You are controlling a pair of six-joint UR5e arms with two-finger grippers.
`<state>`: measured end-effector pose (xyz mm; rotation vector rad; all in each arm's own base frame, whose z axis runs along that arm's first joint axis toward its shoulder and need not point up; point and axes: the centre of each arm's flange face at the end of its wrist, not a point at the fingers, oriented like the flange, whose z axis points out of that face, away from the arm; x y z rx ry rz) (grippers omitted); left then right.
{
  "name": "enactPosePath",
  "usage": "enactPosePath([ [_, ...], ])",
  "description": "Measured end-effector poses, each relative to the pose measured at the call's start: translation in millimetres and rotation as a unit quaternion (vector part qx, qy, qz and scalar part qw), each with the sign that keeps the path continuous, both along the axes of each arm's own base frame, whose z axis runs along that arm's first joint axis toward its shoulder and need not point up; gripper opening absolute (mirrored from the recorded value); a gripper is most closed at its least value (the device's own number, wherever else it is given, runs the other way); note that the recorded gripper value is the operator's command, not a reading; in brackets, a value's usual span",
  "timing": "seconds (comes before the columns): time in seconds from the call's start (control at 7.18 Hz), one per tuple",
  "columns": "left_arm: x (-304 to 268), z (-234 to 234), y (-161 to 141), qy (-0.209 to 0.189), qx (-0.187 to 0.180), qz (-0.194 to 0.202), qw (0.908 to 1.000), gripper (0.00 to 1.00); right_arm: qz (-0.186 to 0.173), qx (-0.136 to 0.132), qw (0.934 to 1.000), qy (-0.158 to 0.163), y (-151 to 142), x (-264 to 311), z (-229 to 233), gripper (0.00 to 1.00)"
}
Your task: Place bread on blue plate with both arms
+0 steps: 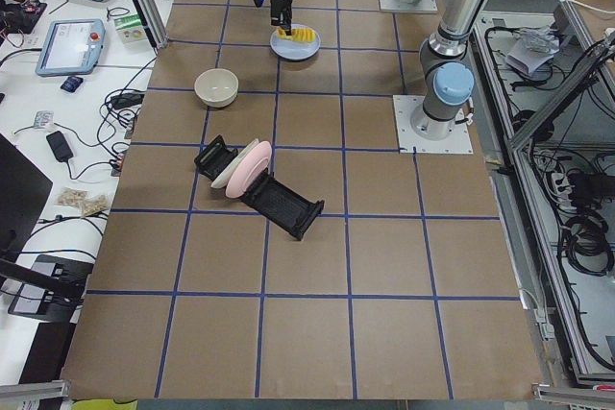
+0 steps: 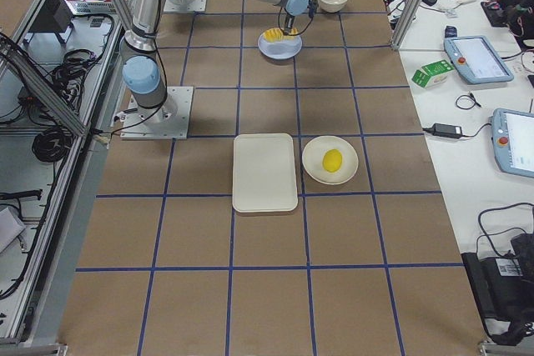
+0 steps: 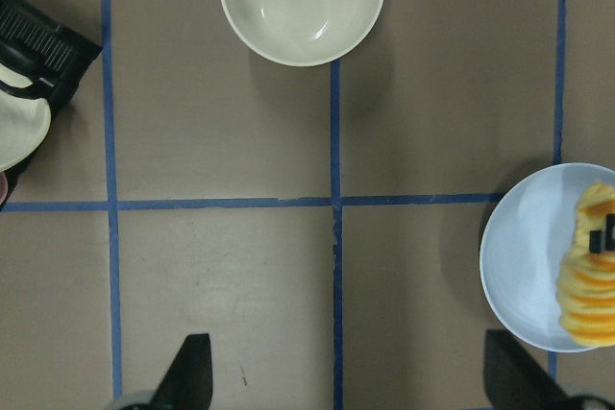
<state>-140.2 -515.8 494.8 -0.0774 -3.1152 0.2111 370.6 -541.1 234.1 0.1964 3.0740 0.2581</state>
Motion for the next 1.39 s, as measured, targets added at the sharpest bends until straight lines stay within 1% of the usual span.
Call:
enactPosePath([
  [0.14,-13,-3,4,-0.005,-0.003,-0.017,0.9998,1.00,0.004,-0.001,1.0000,-0.001,2,2,-10,0.94],
  [0.28,-13,-5,6,-0.009,0.001,-0.031,0.9995,1.00,0.005,-0.003,1.0000,-0.002,4,2,-15,1.00],
  [0.42,-7,-4,9,-0.012,0.016,-0.037,0.9991,1.00,0.005,-0.007,1.0000,-0.003,5,2,-17,1.00],
  [0.56,4,-2,11,-0.011,0.031,-0.032,0.9989,1.00,0.005,-0.008,0.9999,-0.005,5,2,-17,1.00],
  [0.84,15,-1,10,-0.007,0.040,-0.022,0.9989,1.00,0.003,-0.012,0.9999,-0.008,4,1,-12,1.00],
  [0.97,17,-2,11,-0.008,0.042,-0.021,0.9989,1.00,0.001,-0.027,0.9996,-0.008,2,-5,8,1.00],
  [1.11,17,-4,13,-0.007,0.044,-0.020,0.9988,1.00,0.002,-0.054,0.9985,-0.010,-2,-21,42,1.00],
  [1.25,17,-4,13,-0.007,0.043,-0.020,0.9989,1.00,0.008,-0.079,0.9967,-0.014,-5,-48,81,1.00],
  [1.39,17,-4,12,-0.006,0.042,-0.018,0.9989,1.00,0.006,-0.092,0.9956,-0.014,-8,-85,118,1.00],
])
